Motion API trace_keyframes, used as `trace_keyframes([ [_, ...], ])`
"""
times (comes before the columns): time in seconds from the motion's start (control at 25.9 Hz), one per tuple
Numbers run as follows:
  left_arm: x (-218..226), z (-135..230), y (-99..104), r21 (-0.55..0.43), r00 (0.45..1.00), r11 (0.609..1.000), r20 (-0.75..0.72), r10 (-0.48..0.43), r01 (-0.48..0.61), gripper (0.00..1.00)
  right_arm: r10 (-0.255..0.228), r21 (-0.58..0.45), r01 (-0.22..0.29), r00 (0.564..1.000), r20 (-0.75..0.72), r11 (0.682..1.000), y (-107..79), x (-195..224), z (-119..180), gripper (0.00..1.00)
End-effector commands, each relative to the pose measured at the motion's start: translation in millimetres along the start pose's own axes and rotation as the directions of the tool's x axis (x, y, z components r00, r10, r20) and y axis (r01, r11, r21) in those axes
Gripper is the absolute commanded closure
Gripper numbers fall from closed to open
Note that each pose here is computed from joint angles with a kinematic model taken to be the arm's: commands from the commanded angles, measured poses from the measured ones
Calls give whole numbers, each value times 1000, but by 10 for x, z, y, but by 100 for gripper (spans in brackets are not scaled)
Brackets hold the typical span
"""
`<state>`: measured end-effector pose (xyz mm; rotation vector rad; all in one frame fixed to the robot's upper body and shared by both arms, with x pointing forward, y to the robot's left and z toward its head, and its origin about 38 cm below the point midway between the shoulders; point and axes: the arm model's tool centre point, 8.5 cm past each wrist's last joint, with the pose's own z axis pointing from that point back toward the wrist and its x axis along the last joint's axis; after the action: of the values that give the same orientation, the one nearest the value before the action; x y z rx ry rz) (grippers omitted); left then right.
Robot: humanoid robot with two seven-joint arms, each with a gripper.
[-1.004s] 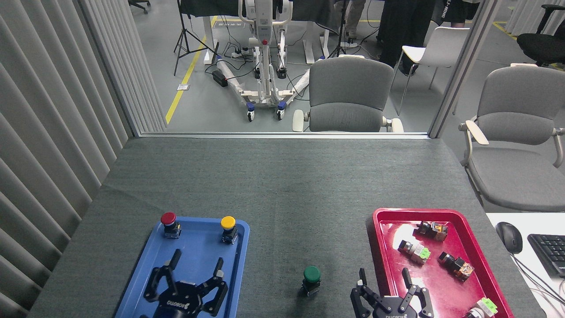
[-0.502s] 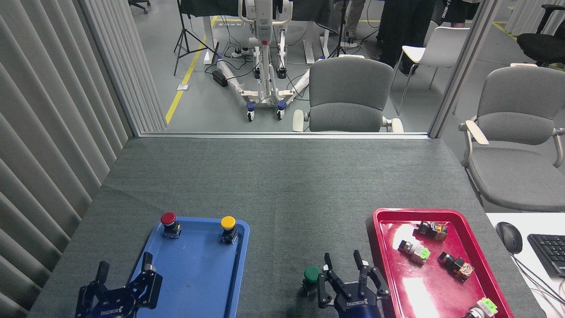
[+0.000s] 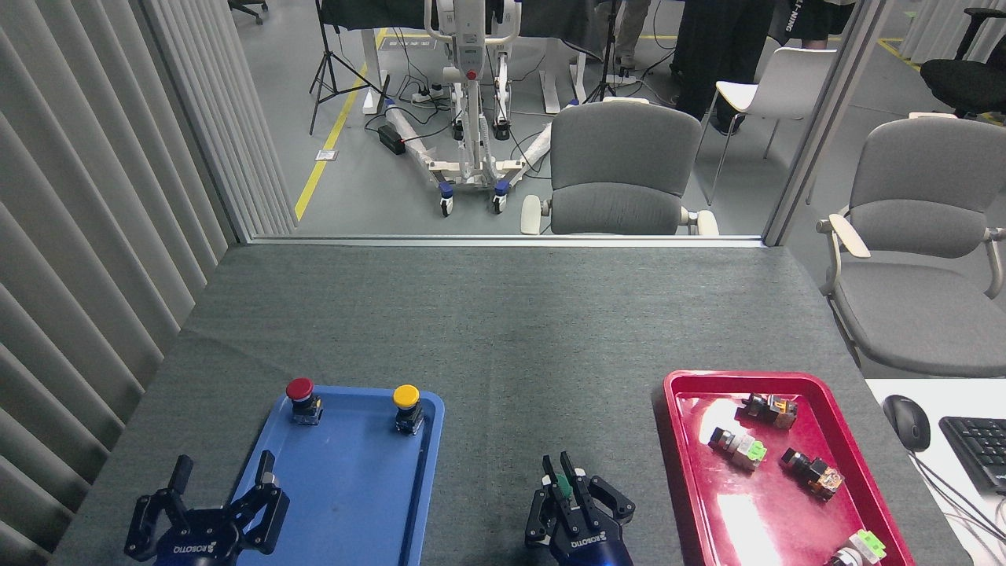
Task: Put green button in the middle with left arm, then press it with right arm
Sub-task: 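Move the right gripper over the green button and press down on it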
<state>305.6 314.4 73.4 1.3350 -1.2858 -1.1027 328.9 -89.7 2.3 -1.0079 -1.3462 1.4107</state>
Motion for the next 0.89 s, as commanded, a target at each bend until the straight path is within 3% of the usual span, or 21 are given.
trace_keyframes([
  [0.0, -43, 9, -28, -15, 1000, 1000, 6, -6, 6, 0, 4, 43, -4, 1000, 1, 999, 71, -7, 0, 75],
  [0.19, 13, 17, -34, -12, 999, 1000, 31, 8, -8, 0, 5, 68, -5, 1000, 4, 998, 154, 9, 16, 75],
  [0.5, -18, 82, -59, -29, 1000, 1000, 30, -2, 3, 0, 6, 76, -8, 1000, 18, 997, 180, 61, 26, 97],
  [0.85, -27, 98, -86, -40, 1000, 999, 29, -3, 4, 0, 7, 91, -9, 1000, 16, 996, 232, 56, 42, 98],
])
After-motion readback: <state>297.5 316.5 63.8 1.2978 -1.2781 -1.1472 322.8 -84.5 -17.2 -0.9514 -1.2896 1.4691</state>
